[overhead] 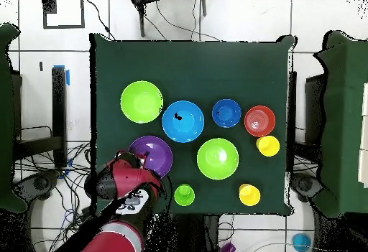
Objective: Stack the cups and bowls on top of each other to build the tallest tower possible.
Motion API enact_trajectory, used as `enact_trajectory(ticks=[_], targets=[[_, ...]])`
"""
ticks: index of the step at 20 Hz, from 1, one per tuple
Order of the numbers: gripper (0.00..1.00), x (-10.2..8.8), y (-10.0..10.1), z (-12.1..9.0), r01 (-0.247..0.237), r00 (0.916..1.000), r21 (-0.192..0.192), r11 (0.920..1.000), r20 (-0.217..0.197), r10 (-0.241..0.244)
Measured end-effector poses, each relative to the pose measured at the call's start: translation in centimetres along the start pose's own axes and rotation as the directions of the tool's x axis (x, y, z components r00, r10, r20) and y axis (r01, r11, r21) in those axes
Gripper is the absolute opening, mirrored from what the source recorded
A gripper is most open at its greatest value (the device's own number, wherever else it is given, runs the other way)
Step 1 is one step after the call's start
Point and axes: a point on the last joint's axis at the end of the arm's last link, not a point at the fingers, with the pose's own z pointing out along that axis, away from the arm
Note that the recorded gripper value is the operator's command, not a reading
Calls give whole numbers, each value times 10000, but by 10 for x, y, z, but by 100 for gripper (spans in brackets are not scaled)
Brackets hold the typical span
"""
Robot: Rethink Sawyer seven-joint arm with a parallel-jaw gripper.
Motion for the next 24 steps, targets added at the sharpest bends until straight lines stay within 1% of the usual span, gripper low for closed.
enact_trajectory(ticks=[10, 14, 19, 23, 24], targets=[[100, -16, 3, -16, -63, 9993, -134, 9999, 377, 68], [100, -20, 3, -22, -49, 9985, -116, 9999, 541, 55], [100, -23, 5, -27, -108, 9977, -69, 9999, 672, 112], [100, -22, 11, -27, -187, 9972, -58, 9998, 718, 191], [100, -22, 15, -26, -211, 9970, -58, 9998, 737, 214]])
